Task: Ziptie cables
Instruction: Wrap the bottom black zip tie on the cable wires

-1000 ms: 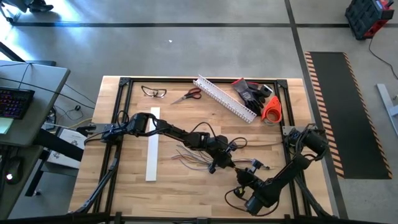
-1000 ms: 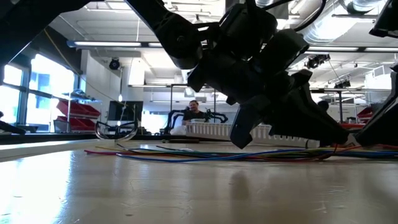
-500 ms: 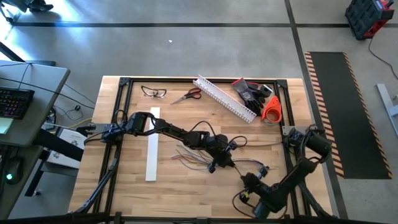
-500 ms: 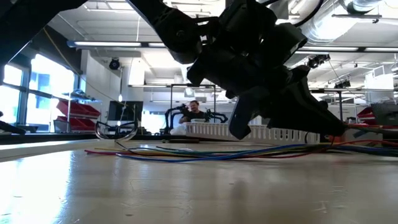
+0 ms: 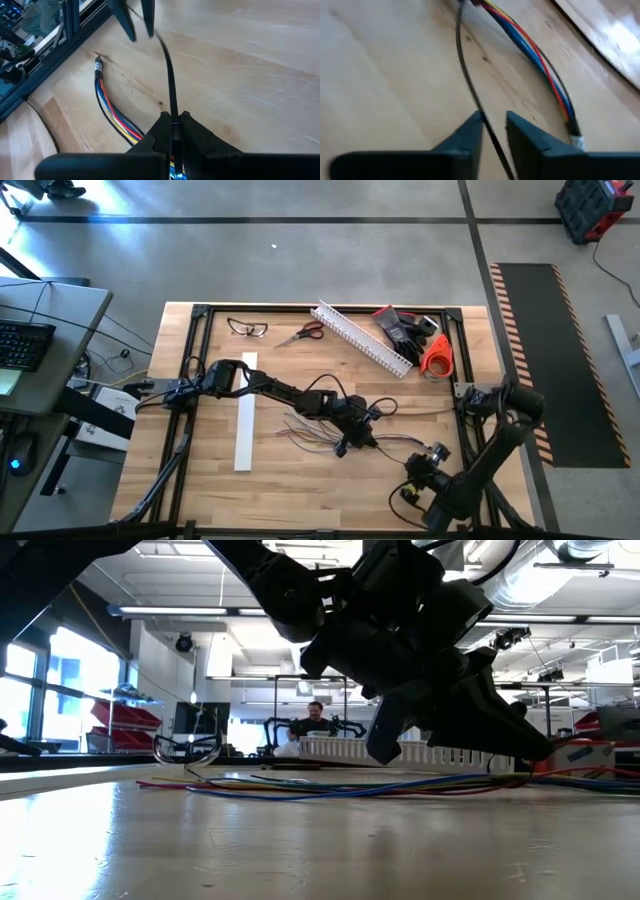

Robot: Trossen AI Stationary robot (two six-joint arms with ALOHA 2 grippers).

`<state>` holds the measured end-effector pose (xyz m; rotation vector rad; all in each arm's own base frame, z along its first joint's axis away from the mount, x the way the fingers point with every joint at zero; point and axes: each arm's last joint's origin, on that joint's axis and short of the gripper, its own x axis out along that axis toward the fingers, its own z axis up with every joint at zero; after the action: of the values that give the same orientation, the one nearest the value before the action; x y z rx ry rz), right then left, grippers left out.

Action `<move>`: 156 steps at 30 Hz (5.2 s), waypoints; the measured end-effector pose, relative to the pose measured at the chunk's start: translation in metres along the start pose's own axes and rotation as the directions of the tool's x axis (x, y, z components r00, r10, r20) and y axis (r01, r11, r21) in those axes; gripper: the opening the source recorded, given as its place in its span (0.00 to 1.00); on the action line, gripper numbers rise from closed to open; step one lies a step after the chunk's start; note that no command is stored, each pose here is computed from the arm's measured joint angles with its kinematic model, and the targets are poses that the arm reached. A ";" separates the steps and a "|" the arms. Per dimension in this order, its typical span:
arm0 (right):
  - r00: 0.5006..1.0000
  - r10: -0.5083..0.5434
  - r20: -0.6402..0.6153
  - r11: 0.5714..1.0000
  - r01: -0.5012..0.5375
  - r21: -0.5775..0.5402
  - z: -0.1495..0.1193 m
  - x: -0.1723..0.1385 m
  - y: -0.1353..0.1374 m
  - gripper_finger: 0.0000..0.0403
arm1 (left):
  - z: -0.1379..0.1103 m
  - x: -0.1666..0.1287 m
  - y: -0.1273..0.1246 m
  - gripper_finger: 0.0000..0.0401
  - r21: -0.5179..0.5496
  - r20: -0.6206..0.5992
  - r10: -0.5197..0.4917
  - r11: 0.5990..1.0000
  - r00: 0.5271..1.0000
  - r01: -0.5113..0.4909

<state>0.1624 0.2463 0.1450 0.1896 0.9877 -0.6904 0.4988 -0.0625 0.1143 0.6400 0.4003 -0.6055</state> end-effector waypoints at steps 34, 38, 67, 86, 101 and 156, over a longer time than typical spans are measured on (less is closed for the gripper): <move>0.972 0.023 0.234 0.973 0.031 -0.227 0.034 0.053 0.031 0.06 | 0.002 0.001 -0.003 0.01 -0.007 0.000 -0.013 1.000 1.000 0.013; 0.972 0.023 0.233 0.979 0.025 -0.203 0.034 0.053 0.031 0.01 | 0.001 0.001 -0.003 0.01 -0.008 -0.003 -0.016 1.000 1.000 0.016; 0.998 0.017 -0.052 0.984 -0.007 0.180 -0.054 0.002 0.006 0.00 | -0.004 -0.002 0.005 0.01 -0.035 -0.012 0.009 0.999 1.000 -0.009; 0.992 0.129 -0.011 0.991 -0.129 -0.028 0.018 -0.050 -0.014 0.38 | -0.003 -0.002 0.003 0.01 -0.034 -0.014 0.003 0.999 1.000 -0.004; 0.965 0.034 0.260 0.957 0.044 -0.288 0.032 0.033 0.023 0.46 | -0.002 -0.002 0.001 0.01 -0.034 -0.017 -0.002 0.999 1.000 0.002; 0.985 -0.020 0.170 0.991 0.042 -0.129 0.034 0.059 0.030 0.00 | -0.001 0.012 -0.013 0.03 -0.056 0.005 -0.009 0.998 1.000 0.009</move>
<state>0.2257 0.2281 0.1104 -0.0002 0.8720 -0.6557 0.4993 -0.0748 0.1015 0.5837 0.4150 -0.6025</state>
